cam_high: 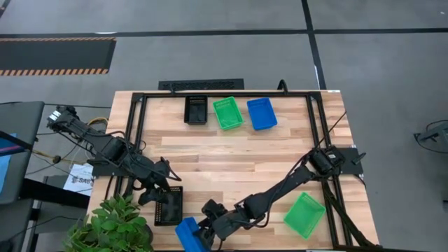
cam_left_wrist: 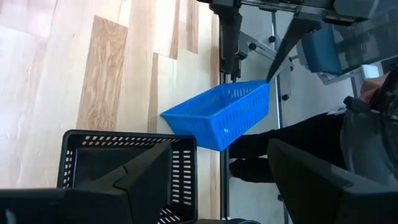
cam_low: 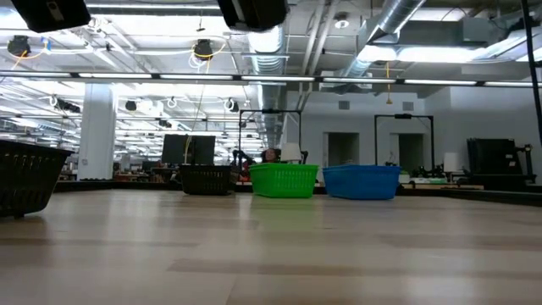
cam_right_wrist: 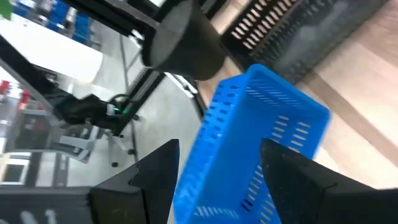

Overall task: Stack baskets by color
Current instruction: Stack the bottom blue bin on top of the top blue bins

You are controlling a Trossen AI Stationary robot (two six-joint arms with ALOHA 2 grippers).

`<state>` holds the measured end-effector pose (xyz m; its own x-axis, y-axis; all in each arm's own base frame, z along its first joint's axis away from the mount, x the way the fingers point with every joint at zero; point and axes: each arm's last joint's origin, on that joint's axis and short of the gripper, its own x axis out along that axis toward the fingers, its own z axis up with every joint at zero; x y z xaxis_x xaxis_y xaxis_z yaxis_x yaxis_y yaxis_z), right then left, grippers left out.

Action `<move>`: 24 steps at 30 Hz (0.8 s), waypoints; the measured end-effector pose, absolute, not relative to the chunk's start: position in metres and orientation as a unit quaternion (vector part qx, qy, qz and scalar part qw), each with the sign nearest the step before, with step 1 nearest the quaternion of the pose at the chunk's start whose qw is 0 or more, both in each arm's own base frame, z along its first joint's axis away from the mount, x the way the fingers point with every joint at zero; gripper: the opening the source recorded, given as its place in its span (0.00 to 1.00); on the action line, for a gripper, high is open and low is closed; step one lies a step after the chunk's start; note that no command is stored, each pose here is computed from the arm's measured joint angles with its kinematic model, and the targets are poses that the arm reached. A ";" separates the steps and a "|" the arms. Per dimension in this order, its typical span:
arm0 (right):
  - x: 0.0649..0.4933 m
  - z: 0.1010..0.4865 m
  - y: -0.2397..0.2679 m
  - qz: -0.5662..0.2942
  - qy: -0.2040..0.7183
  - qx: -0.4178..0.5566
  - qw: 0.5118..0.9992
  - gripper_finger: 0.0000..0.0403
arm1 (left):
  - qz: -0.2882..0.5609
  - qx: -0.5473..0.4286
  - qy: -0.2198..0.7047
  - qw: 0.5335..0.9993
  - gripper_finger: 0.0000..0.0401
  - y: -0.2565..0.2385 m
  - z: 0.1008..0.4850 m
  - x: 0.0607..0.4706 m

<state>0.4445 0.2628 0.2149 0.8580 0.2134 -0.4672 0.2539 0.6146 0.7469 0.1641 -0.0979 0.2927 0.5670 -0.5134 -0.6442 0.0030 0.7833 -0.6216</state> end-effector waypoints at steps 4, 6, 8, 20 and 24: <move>0.445 0.220 0.267 0.004 0.245 0.460 0.853 0.61 | -0.152 -0.285 0.436 0.840 0.64 -0.098 0.293 0.164; 0.445 0.222 0.269 0.005 0.234 0.467 0.853 0.61 | -0.149 -0.285 0.435 0.841 0.64 -0.097 0.293 0.164; 0.443 0.223 0.271 0.000 0.230 0.472 0.851 0.61 | -0.150 -0.282 0.434 0.842 0.64 -0.097 0.293 0.164; 0.440 0.205 0.278 -0.020 0.260 0.457 0.850 0.61 | -0.153 -0.267 0.430 0.849 0.64 -0.097 0.293 0.165; 0.456 0.177 0.287 0.013 0.274 0.484 0.831 0.61 | -0.152 -0.267 0.431 0.848 0.64 -0.097 0.292 0.164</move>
<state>0.4564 0.2873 0.1767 0.8490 0.2874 -0.4433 0.2439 0.5311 0.8114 0.1644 -0.0970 0.2924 0.5819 -0.4892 -0.6497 0.0280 0.8104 -0.5852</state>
